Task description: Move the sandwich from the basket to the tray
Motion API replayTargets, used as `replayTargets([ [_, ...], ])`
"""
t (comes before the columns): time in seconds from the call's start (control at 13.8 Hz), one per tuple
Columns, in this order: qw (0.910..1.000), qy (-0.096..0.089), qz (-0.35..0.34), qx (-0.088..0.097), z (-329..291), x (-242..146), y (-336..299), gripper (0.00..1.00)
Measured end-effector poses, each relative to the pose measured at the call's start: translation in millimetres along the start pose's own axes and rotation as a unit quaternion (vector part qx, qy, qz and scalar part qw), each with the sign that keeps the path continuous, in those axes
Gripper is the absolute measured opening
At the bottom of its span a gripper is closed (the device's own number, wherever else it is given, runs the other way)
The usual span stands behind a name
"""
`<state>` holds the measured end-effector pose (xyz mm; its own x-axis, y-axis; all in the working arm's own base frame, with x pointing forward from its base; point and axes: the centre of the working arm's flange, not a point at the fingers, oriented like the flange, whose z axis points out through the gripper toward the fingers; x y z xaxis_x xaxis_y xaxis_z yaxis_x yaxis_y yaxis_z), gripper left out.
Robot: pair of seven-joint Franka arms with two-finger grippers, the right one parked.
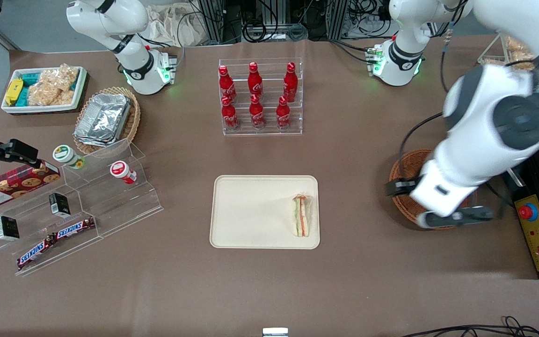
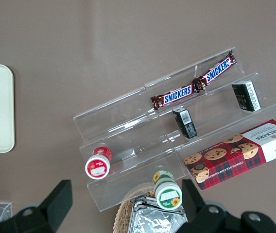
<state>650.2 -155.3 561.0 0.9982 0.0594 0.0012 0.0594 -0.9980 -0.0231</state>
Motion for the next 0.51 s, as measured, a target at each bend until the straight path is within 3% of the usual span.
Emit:
replayTargets([
  [0.29, 0.9995, 0.009, 0.027, 0.012, -41.0, -3.5, -99.9, 1.00],
  [0.51, 0.9997, 0.012, 0.017, 0.014, -46.8, -2.8, -136.0, 1.00],
])
